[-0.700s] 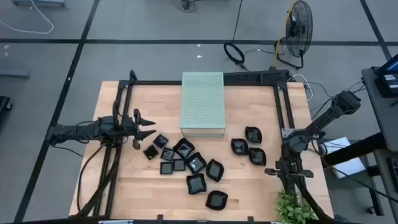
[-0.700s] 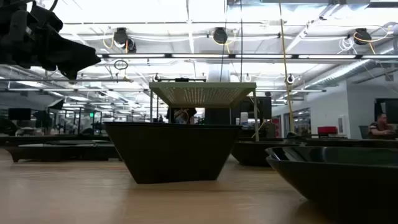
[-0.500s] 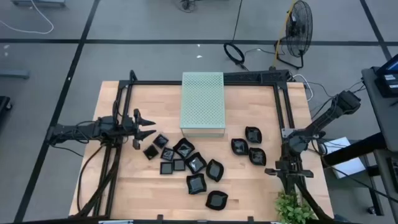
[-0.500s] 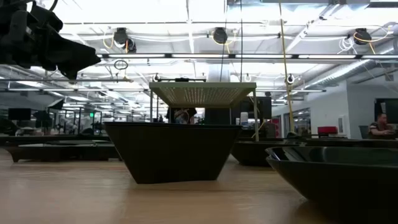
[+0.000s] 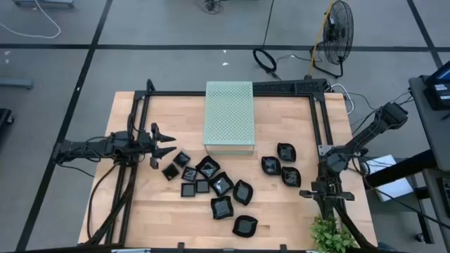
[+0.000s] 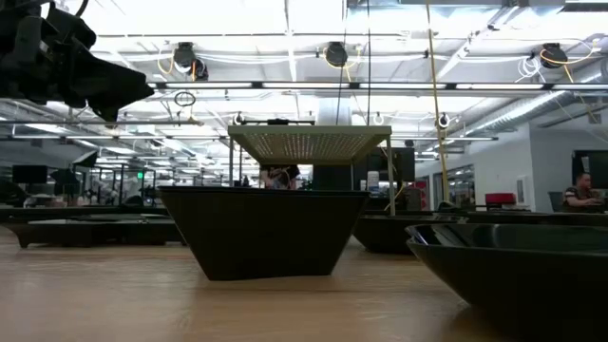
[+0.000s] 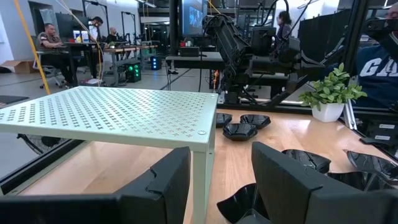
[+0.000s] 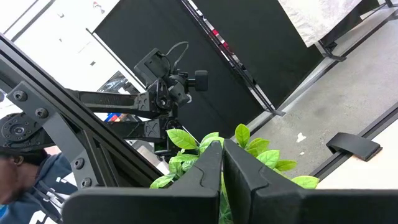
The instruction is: Pick & Place Mini shaped plates
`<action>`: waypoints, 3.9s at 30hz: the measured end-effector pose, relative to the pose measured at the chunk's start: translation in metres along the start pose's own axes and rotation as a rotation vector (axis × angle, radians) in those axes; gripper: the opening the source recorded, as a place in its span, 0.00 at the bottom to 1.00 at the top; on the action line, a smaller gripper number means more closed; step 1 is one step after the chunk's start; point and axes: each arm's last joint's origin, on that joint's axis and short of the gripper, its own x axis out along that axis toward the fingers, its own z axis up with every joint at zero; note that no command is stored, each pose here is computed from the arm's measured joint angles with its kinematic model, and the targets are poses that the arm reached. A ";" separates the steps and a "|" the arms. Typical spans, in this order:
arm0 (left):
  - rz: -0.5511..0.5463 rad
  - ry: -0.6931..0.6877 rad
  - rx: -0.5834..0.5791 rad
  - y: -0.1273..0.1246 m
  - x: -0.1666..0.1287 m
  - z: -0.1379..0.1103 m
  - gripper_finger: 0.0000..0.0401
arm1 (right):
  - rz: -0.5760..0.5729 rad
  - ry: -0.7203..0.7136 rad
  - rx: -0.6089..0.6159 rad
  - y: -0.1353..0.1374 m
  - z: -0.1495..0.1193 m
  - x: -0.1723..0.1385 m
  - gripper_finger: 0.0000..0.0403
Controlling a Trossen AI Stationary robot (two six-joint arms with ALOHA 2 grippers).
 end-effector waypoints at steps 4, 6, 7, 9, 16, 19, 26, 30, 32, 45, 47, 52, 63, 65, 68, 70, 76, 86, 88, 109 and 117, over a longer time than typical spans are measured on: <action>0.000 0.000 0.000 0.000 0.000 0.000 0.44 | 0.000 0.000 0.000 0.000 0.000 0.000 0.01; 0.000 0.000 0.000 0.000 0.000 0.000 0.44 | 0.000 0.000 0.000 0.000 0.000 0.000 0.01; -0.001 0.000 0.000 0.000 0.000 0.000 0.44 | 0.000 0.000 0.000 0.000 0.000 0.000 0.01; 0.000 0.000 0.000 0.000 0.000 0.000 0.44 | 0.000 0.000 0.000 0.000 0.000 0.000 0.01; 0.000 0.000 0.000 0.000 0.000 0.000 0.44 | 0.000 0.000 0.000 0.000 0.000 0.000 0.01; 0.000 0.000 0.000 0.000 0.000 0.000 0.44 | 0.000 0.000 0.000 0.000 0.000 0.000 0.01; 0.000 0.000 0.000 0.000 0.000 0.000 0.44 | 0.000 -0.001 -0.001 0.000 0.000 0.000 0.01; 0.000 0.000 0.000 0.000 0.000 0.000 0.44 | 0.000 0.000 0.000 0.000 0.000 0.000 0.01; 0.000 0.000 0.000 0.000 0.000 0.000 0.44 | 0.000 0.000 0.000 0.000 0.000 0.000 0.01; 0.000 0.000 0.000 0.000 0.000 0.000 0.44 | 0.000 0.000 0.000 0.000 0.000 0.000 0.01; 0.000 0.000 0.000 0.000 0.000 0.000 0.44 | 0.000 0.000 0.000 0.000 0.000 0.000 0.01; 0.000 0.000 0.000 0.000 0.000 0.000 0.44 | 0.000 0.000 0.000 0.000 0.000 0.000 0.01; 0.000 0.000 0.000 0.000 0.000 0.000 0.44 | 0.000 0.000 0.000 0.000 0.000 0.000 0.01; 0.000 0.000 0.000 0.000 0.000 0.000 0.44 | 0.000 0.000 0.000 0.000 0.000 0.000 0.01; 0.000 0.000 0.000 0.000 0.000 0.000 0.44 | 0.000 0.000 0.000 0.000 0.000 0.000 0.01; 0.000 0.000 0.000 0.000 0.000 0.000 0.44 | 0.000 0.000 0.000 0.000 0.000 0.000 0.01; -0.001 0.000 0.000 0.000 0.000 0.000 0.44 | 0.000 0.000 0.000 0.000 0.000 0.000 0.01; 0.000 0.000 0.000 0.000 0.000 0.000 0.44 | 0.000 0.000 0.000 0.000 0.000 0.000 0.01; -0.001 0.000 0.000 0.000 0.000 0.000 0.44 | 0.000 0.000 0.000 0.000 0.000 0.000 0.01; 0.000 -0.004 0.000 0.000 0.000 0.000 0.44 | -0.057 -0.101 -0.195 0.001 0.006 0.000 0.01; 0.000 -0.005 0.000 0.000 0.000 0.000 0.44 | -0.281 -0.223 -0.415 -0.004 0.011 -0.002 0.01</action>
